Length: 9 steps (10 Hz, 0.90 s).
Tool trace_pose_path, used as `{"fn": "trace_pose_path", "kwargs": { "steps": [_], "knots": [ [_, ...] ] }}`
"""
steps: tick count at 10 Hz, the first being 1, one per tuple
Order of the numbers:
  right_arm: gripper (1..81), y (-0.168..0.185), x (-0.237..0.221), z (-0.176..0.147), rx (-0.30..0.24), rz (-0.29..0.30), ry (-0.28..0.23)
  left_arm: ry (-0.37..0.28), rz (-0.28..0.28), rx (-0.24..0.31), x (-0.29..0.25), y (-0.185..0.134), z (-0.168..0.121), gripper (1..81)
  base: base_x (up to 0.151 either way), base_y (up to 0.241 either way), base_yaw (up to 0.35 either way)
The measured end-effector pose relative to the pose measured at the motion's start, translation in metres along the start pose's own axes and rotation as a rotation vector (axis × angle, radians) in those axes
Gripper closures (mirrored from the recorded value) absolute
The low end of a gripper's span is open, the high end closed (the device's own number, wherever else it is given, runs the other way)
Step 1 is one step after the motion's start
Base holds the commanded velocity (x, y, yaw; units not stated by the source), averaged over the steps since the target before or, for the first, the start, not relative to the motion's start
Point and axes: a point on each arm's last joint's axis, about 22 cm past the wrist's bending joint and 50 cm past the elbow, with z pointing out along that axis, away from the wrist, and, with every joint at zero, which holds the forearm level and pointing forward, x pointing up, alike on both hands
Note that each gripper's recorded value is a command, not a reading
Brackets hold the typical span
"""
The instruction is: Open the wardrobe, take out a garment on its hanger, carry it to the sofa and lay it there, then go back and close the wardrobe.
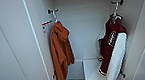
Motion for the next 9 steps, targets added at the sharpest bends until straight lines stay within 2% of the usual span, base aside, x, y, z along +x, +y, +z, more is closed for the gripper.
{"fn": "trace_pose_path", "kwargs": {
  "steps": [9],
  "knots": [
    [1.0, 0.0021, 0.001, -0.0005, -0.003, -0.007, 0.001, 0.001, 0.0, -0.004, 0.0007, 0.0028, 0.0012, 1.0, 0.085, -0.087, 0.0]
  ]
}}
